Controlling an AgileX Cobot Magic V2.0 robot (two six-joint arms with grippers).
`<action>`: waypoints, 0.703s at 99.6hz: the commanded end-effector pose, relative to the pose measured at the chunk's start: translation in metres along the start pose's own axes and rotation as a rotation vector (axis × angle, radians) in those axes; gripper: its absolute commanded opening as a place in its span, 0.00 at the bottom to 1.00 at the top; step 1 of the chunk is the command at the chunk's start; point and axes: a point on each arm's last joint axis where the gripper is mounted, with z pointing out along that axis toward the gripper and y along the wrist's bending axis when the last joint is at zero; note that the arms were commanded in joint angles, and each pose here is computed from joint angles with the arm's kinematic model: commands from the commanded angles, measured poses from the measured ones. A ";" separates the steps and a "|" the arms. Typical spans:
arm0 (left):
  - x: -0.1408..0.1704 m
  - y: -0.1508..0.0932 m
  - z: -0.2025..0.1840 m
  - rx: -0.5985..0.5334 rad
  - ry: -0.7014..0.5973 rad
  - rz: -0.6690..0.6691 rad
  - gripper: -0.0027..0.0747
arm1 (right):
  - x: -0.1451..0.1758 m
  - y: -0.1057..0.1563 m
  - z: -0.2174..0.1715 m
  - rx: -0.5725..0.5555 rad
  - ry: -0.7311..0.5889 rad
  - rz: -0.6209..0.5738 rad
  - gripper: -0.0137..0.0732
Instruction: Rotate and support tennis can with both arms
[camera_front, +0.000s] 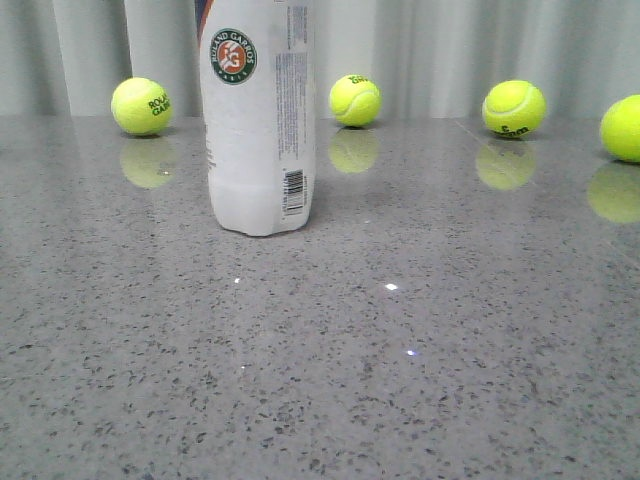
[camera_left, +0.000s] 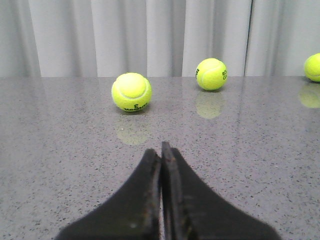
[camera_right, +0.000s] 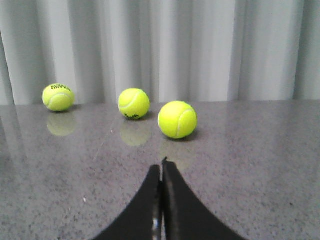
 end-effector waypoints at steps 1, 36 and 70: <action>0.006 0.000 -0.001 0.000 -0.063 -0.020 0.01 | 0.001 0.000 -0.002 0.006 -0.011 -0.032 0.09; 0.006 0.000 0.000 0.000 -0.060 -0.020 0.01 | 0.003 -0.001 -0.006 0.013 -0.007 -0.034 0.09; 0.006 0.000 0.000 0.000 -0.060 -0.020 0.01 | 0.003 -0.001 -0.006 0.013 -0.007 -0.034 0.09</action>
